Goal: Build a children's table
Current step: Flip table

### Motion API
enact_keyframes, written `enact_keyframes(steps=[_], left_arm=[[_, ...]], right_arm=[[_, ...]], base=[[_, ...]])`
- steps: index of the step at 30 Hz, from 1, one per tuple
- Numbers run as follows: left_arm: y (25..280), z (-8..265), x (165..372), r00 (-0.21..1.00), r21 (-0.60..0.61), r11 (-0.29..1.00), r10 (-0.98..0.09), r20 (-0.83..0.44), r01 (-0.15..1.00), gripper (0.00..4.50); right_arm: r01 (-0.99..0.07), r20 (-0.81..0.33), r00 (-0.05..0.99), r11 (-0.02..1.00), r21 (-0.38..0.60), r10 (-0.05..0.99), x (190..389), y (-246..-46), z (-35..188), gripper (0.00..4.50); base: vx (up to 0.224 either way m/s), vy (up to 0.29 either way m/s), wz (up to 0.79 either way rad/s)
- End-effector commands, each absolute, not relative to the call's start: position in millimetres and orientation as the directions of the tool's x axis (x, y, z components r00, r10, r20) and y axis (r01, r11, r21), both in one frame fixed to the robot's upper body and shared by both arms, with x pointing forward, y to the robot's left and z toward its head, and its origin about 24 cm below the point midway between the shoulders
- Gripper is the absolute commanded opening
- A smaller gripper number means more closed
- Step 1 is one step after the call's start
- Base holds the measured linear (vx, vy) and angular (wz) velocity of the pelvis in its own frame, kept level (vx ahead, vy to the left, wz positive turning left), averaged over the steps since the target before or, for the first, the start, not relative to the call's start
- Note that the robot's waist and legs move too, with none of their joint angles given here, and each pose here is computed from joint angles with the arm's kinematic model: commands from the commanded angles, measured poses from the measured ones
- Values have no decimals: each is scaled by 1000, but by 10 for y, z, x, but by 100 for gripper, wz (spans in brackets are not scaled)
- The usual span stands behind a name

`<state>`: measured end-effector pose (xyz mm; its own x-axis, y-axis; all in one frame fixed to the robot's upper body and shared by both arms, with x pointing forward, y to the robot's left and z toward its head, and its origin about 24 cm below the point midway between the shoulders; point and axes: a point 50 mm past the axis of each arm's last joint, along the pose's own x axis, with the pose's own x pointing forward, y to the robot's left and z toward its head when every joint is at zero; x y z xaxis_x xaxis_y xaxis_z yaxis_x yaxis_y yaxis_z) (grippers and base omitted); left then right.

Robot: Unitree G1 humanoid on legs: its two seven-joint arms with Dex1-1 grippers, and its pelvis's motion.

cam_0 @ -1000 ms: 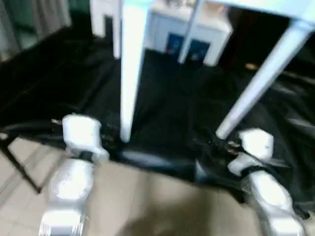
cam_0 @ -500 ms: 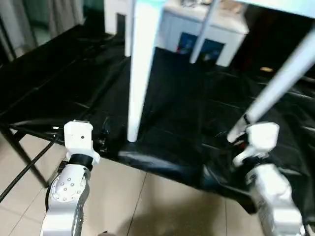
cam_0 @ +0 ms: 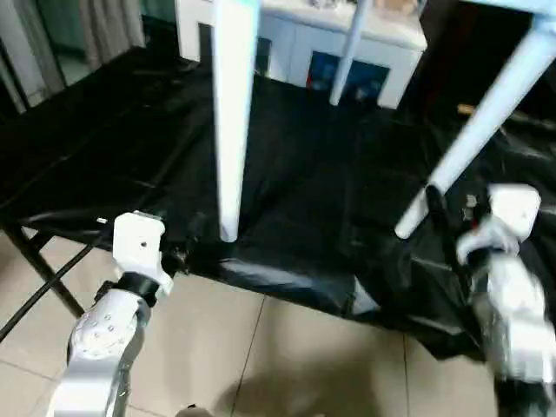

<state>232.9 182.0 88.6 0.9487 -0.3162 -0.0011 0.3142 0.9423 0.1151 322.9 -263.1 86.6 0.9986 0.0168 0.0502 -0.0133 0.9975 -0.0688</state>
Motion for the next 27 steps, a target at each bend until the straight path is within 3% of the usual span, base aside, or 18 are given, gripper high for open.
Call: enact_keyframes(steps=[1,2,5,7,10,12,13,17,20,27], left_arm=[[1789,903,2285,934,105,928,-357,-9,356,276],[1810,918,2216,925,105,920,-379,-19,379,276],[1827,925,2180,924,104,918,-382,-25,382,276],[1847,928,2147,921,102,915,-388,-31,389,276],[1861,928,2114,915,94,910,-402,-36,404,276],[1876,925,2108,916,98,911,-399,-38,401,276],[1895,917,2103,919,98,914,-392,-39,394,276],[1895,908,2102,922,99,916,-386,-37,388,276],[1884,879,2124,922,91,918,-386,-33,387,276],[1805,852,2207,912,84,908,-411,-17,411,276]], right_arm=[[-20,54,998,998,-59,23,3268,-2694,859,450],[-23,54,998,998,-64,27,3390,-2785,945,450],[-42,38,998,997,-60,44,3476,-2840,1004,450],[-182,10,983,983,-21,182,3554,-2806,1038,450],[-320,-16,947,946,-54,320,3572,-2752,1056,450],[-390,-39,921,918,-74,388,3560,-2718,1043,450],[-512,-99,858,855,-83,504,3523,-2668,992,450],[-629,-152,775,774,-78,614,3461,-2632,927,450],[-757,-190,648,651,-58,737,3322,-2525,787,450],[-820,-118,570,572,-17,813,3126,-2216,587,450]], base=[[0,0,0],[0,0,0],[0,0,0],[0,0,0],[0,0,0],[0,0,0],[0,0,0],[0,0,0],[0,0,0],[0,0,0]])
